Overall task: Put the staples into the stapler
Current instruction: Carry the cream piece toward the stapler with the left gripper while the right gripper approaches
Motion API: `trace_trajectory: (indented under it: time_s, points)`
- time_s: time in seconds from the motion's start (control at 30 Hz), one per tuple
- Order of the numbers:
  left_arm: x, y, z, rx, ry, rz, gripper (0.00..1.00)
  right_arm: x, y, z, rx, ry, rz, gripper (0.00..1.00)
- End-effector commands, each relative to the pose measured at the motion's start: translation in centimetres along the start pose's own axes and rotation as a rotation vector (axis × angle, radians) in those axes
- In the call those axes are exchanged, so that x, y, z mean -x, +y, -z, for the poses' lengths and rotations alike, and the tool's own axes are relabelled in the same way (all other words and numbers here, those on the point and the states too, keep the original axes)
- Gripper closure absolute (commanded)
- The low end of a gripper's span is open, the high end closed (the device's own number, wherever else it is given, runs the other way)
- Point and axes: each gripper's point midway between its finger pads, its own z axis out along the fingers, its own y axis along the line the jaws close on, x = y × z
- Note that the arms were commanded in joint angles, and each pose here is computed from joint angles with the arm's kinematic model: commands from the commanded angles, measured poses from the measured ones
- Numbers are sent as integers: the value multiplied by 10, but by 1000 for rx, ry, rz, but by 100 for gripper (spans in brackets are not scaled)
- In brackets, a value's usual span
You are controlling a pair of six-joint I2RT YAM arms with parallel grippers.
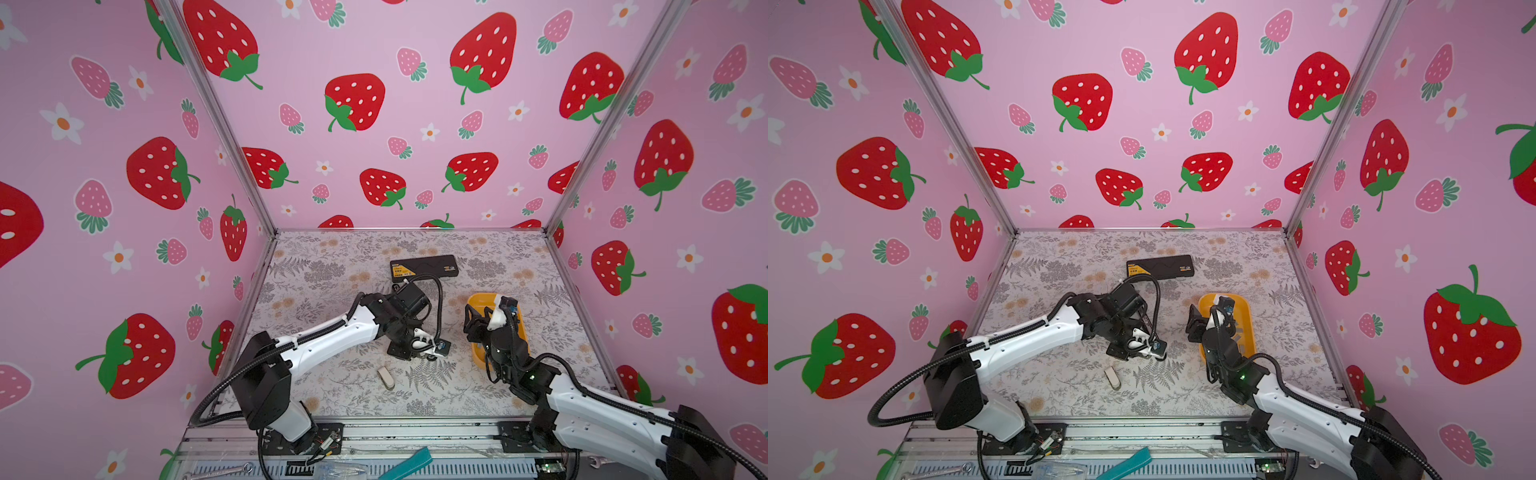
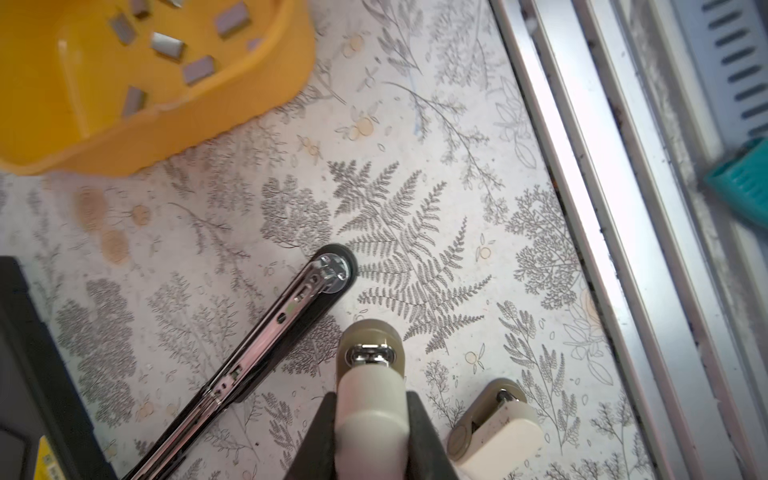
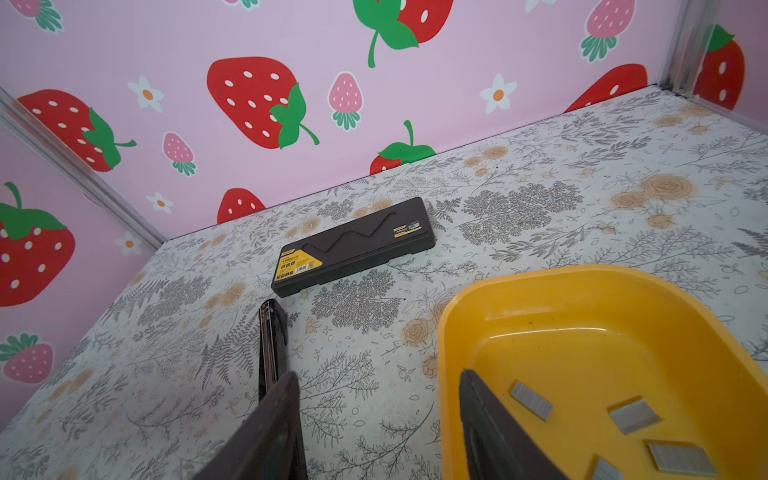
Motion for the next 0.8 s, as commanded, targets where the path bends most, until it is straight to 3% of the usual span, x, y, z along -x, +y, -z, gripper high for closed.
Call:
trace_trajectory:
  time_s: [0.0,0.17,0.5,0.77]
  points:
    - [14,29,25,161,-117,33,100,-4,23,-5,101,41,27,39]
    - [4,50,38,338,-73,50,100,-14,59,-4,285,91,68,44]
    - [-5,64,45,434,-32,81,100,-11,102,22,578,76,75,48]
    - [-1,65,52,459,-67,76,100,-15,114,26,643,93,85,48]
